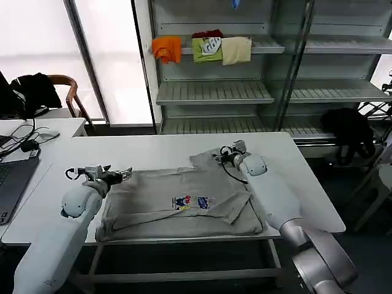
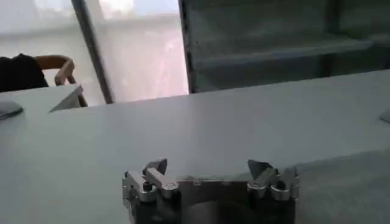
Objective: Fold and organize the clothes.
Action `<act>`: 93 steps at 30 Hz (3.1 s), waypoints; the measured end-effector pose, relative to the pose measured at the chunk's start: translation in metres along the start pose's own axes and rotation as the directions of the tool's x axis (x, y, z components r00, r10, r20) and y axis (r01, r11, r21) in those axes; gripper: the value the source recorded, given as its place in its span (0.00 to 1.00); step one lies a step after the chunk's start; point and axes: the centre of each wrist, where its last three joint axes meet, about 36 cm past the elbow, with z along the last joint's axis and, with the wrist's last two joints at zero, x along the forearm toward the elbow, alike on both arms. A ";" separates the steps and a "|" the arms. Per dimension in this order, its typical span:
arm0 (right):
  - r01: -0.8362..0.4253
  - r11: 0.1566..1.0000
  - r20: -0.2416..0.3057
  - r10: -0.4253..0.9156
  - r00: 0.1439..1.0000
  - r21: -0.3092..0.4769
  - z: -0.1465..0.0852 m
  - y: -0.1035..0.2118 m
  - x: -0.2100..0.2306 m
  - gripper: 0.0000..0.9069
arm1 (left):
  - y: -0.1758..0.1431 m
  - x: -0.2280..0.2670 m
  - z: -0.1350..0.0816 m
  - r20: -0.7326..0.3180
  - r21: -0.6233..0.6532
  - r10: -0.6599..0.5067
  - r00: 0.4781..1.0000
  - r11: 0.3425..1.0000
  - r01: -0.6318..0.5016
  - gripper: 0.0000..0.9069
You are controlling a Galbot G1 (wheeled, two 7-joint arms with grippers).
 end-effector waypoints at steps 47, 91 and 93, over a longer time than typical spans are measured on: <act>0.041 0.999 0.065 -0.041 0.997 0.007 0.001 -0.016 0.037 0.00 | 0.023 0.022 -0.010 0.091 0.060 0.109 0.990 0.992 -0.115 0.00; 0.110 0.994 0.370 -0.099 0.924 -0.009 0.126 0.049 0.266 0.00 | -0.034 0.165 0.078 0.176 0.031 0.023 0.984 0.999 -0.029 0.01; 0.108 0.994 0.363 -0.093 0.927 -0.021 0.134 0.054 0.269 0.00 | -0.036 0.167 0.081 0.173 0.026 0.021 0.985 0.999 -0.026 0.02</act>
